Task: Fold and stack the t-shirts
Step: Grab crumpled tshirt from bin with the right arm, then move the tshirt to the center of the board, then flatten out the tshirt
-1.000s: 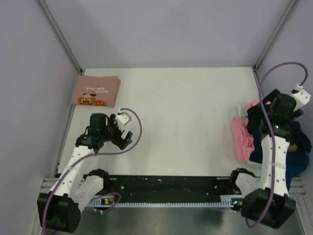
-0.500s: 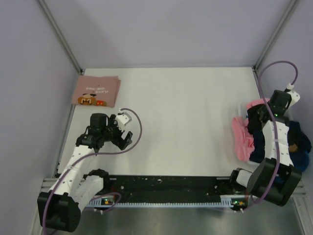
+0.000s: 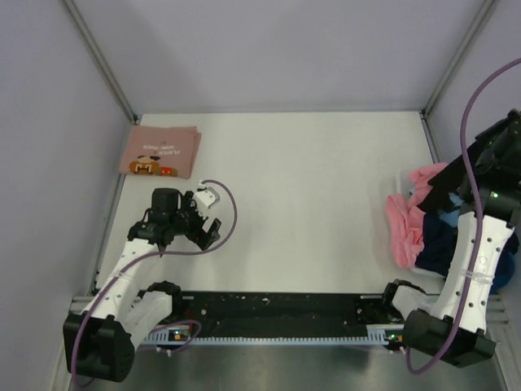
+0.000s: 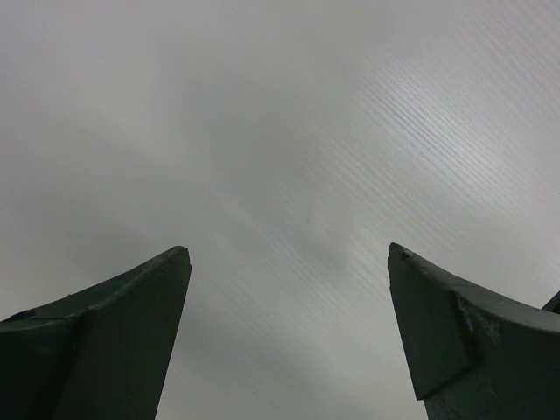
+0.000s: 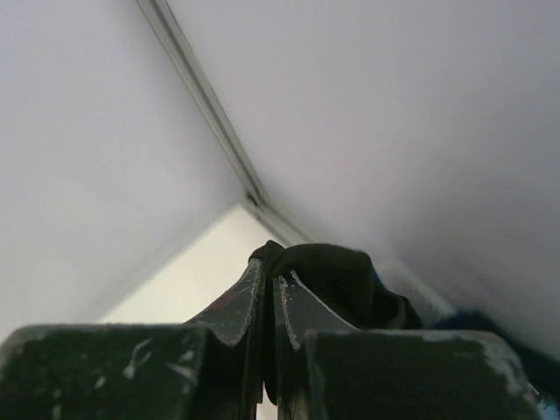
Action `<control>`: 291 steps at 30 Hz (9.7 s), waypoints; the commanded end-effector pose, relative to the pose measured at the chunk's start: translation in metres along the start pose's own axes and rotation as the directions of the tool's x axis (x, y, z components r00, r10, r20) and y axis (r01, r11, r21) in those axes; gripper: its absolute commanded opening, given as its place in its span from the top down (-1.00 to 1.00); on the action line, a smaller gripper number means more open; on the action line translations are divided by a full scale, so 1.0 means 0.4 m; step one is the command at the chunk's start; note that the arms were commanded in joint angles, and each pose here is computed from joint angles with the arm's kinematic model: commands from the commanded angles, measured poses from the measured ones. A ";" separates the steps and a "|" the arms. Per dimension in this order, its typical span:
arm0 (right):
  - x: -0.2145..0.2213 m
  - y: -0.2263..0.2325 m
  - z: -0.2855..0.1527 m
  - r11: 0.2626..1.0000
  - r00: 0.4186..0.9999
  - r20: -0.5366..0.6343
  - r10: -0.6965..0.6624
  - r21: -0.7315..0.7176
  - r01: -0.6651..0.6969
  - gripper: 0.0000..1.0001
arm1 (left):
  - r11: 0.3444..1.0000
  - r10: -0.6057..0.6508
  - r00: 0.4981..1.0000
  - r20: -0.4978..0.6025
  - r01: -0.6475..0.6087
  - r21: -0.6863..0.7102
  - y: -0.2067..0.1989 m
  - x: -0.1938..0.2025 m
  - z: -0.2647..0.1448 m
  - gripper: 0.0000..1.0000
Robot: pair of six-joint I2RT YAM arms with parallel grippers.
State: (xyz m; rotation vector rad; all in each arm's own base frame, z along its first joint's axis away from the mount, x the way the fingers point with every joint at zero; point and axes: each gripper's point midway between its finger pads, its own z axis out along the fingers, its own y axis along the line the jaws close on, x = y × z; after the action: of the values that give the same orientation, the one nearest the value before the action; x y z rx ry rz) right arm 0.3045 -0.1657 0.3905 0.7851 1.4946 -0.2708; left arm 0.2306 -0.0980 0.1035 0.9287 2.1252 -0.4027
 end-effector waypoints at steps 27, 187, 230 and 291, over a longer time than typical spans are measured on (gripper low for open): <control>-0.548 0.745 -0.844 -0.120 0.917 0.202 0.344 -0.959 0.257 1.00 | 0.890 -0.105 0.994 0.020 0.103 -0.444 0.209 -0.034 -0.061 -0.97; 0.772 0.138 -0.853 0.654 0.414 -0.771 -0.484 -0.633 -0.414 1.00 | 0.831 0.504 0.742 -0.443 -0.557 0.013 -0.002 0.114 -0.144 0.74; 0.957 0.246 -0.655 0.542 0.347 -0.426 -0.836 -0.739 0.400 1.00 | 0.855 0.492 0.699 -0.519 -0.500 0.138 -0.046 0.279 -0.119 -0.29; -0.410 0.671 -0.234 0.713 0.985 0.173 0.011 -0.692 0.113 1.00 | 0.479 0.451 0.890 -0.070 -0.307 -0.822 0.518 -0.992 -0.273 1.00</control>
State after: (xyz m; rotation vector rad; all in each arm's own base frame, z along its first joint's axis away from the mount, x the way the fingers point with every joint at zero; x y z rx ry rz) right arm 0.4374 0.0558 0.5037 0.0844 1.7059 0.1415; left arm 0.4876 -0.1009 0.3843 0.9534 1.8024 0.6464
